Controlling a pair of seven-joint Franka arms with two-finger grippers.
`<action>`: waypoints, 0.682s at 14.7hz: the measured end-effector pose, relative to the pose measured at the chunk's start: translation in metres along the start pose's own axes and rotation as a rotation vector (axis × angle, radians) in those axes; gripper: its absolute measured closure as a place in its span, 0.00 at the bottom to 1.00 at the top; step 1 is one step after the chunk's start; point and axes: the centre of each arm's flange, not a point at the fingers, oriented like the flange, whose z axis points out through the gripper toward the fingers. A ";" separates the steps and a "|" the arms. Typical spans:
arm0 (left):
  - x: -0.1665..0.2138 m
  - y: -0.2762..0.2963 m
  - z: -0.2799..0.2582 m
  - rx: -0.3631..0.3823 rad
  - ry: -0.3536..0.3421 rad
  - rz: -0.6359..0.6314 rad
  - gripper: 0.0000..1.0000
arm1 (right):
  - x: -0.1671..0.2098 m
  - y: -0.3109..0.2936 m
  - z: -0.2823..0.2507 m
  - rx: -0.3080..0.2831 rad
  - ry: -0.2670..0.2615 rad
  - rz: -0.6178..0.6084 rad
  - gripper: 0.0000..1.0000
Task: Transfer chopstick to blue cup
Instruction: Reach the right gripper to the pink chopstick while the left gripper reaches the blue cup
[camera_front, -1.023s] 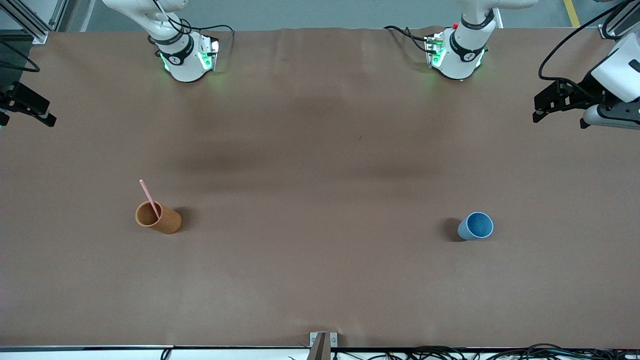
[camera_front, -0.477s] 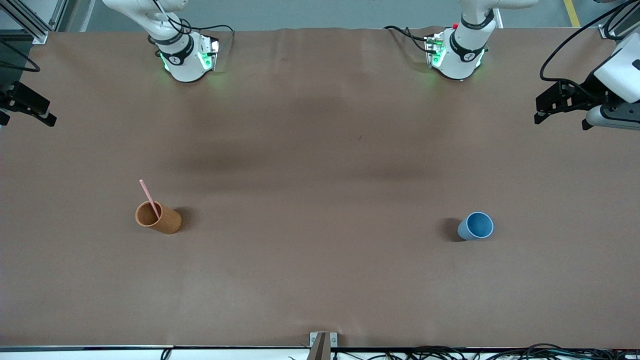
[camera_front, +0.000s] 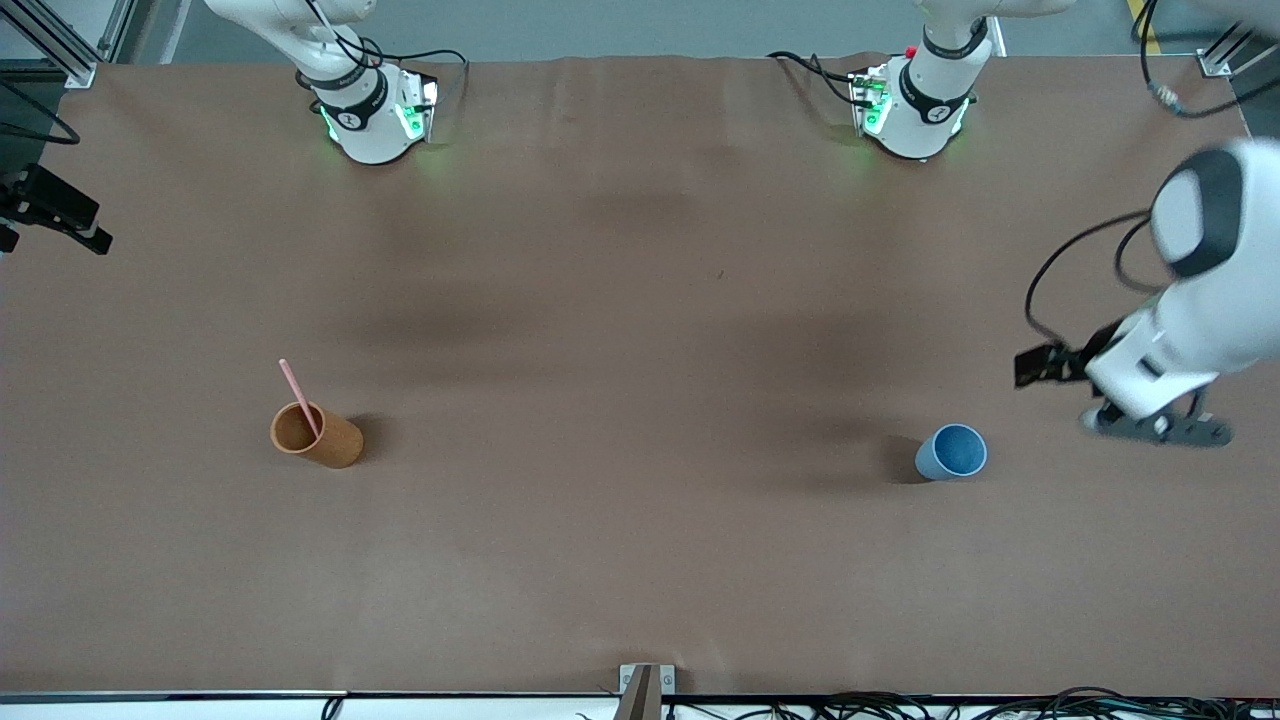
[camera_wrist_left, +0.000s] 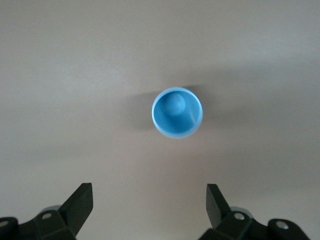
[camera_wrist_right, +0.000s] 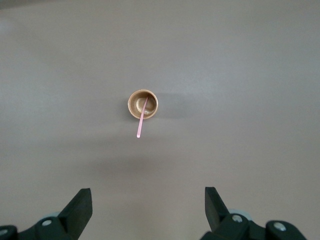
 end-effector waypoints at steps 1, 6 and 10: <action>0.009 -0.001 0.025 0.001 -0.002 0.000 0.00 | 0.002 0.000 0.004 0.000 0.007 0.000 0.02; 0.026 -0.006 0.115 0.011 0.057 -0.004 0.00 | 0.019 -0.003 0.072 0.000 0.019 -0.006 0.02; 0.021 -0.007 0.153 0.009 0.035 -0.018 0.19 | 0.024 -0.021 0.160 0.002 0.059 -0.026 0.03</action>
